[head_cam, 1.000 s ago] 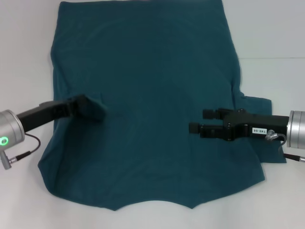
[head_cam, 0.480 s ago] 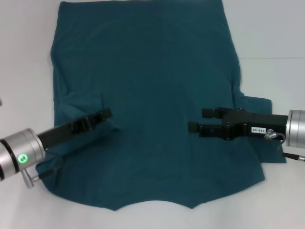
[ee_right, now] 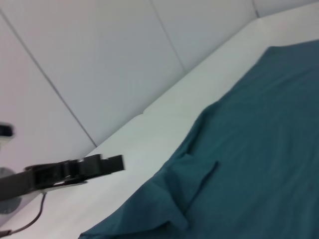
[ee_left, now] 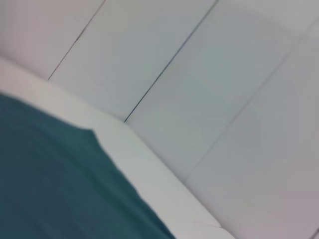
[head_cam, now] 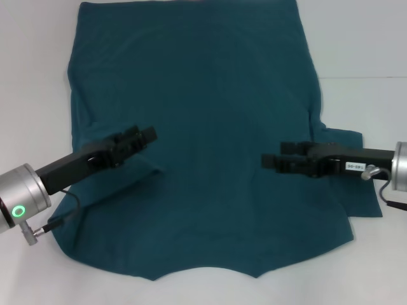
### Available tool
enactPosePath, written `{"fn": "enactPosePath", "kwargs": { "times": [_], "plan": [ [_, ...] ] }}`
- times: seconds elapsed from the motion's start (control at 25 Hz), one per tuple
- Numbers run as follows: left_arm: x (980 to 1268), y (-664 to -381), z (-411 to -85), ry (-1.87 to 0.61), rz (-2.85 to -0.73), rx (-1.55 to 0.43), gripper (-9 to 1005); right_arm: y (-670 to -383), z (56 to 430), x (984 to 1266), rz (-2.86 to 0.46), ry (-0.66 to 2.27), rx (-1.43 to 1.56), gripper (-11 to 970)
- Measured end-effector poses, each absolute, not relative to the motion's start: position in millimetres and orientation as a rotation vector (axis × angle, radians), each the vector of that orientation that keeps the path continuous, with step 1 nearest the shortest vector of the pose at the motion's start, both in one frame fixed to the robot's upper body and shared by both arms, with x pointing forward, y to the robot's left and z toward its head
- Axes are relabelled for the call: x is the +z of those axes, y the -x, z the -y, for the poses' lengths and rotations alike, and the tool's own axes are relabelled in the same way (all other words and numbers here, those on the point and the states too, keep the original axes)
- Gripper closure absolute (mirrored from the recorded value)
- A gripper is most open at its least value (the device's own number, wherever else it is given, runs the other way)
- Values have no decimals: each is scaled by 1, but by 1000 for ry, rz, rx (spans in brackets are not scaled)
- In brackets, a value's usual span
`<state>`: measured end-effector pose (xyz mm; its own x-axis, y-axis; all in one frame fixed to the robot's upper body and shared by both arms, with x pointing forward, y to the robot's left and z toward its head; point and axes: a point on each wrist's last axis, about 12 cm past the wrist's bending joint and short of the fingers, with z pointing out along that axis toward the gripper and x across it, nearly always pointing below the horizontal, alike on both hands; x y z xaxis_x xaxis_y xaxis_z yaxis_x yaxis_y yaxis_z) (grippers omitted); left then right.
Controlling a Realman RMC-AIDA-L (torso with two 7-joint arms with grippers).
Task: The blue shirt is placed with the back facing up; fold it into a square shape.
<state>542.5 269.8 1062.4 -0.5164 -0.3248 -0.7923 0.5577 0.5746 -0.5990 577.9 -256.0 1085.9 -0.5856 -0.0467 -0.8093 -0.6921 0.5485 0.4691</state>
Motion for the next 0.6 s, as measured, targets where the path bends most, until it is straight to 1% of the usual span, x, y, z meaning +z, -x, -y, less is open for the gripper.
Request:
{"fn": "enactPosePath", "kwargs": {
  "times": [0.2,0.32,0.36,0.4,0.6],
  "plan": [
    [1068,-538,-268,-375,-1714,-1037,436,-578,276,1090,-2090,461,1094,60],
    [1069,-536,-266,-491,-1673,-983,435,-577,289,1091,-2130,375,1105,59],
    [1069,-536,-266,-491,-1673,-983,435,-577,294,1091,-2142,341,1105,59],
    [1067,-534,-261,-624,-1640,-917,435,-576,297,1090,-2150,317,1103,59],
    [1063,-533,-259,-766,-1630,-832,434,-575,318,1089,-2200,113,1087,60]
  ]
}}
